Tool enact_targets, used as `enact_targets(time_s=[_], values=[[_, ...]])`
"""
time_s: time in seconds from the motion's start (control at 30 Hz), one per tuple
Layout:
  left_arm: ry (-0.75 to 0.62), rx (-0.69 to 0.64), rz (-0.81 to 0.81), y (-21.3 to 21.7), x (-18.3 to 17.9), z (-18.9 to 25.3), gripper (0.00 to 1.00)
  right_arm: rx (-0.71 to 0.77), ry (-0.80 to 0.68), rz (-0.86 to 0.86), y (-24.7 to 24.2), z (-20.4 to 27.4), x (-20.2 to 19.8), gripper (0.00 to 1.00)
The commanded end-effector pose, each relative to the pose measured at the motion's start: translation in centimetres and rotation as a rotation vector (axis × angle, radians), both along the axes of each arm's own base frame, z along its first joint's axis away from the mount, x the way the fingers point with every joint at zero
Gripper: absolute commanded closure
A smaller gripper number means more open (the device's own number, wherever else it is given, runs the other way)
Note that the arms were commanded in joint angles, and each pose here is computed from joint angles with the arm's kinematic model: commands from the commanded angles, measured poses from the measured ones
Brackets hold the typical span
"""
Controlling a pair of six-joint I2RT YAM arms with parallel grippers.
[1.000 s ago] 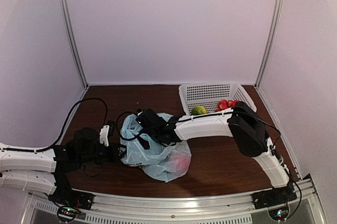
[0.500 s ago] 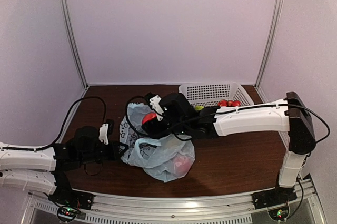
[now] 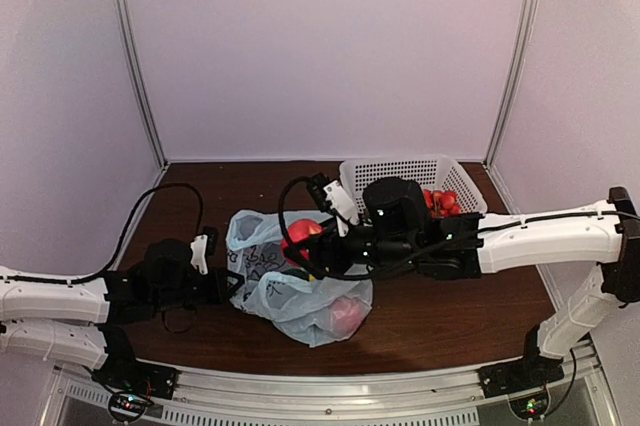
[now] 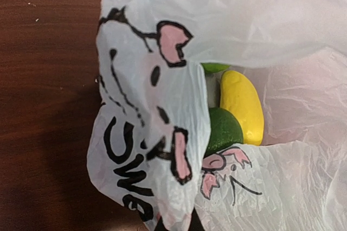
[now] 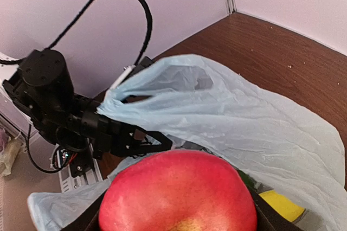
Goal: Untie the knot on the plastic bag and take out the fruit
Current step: Pick up the fake fruit from the takeout bag, then place the fake fruit in the bin.
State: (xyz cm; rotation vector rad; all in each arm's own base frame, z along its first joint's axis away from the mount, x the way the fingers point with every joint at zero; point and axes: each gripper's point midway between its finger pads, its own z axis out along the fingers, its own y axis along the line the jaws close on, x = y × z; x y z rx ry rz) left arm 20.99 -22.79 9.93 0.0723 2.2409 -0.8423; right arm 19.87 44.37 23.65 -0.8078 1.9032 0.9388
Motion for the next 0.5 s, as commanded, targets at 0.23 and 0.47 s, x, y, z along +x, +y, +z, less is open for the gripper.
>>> enact_targets(time_s=[0.23,0.47], values=[[-0.015,-0.022,0.005,-1.2,1.3,1.4,1.00,0.110,-0.145,-0.164,-5.9,10.3,0.7,0.47],[-0.011,-0.020,0.003,-1.4,1.3,1.5,1.00,-0.102,-0.169,-0.420,-12.6,8.3,6.5,0.46]])
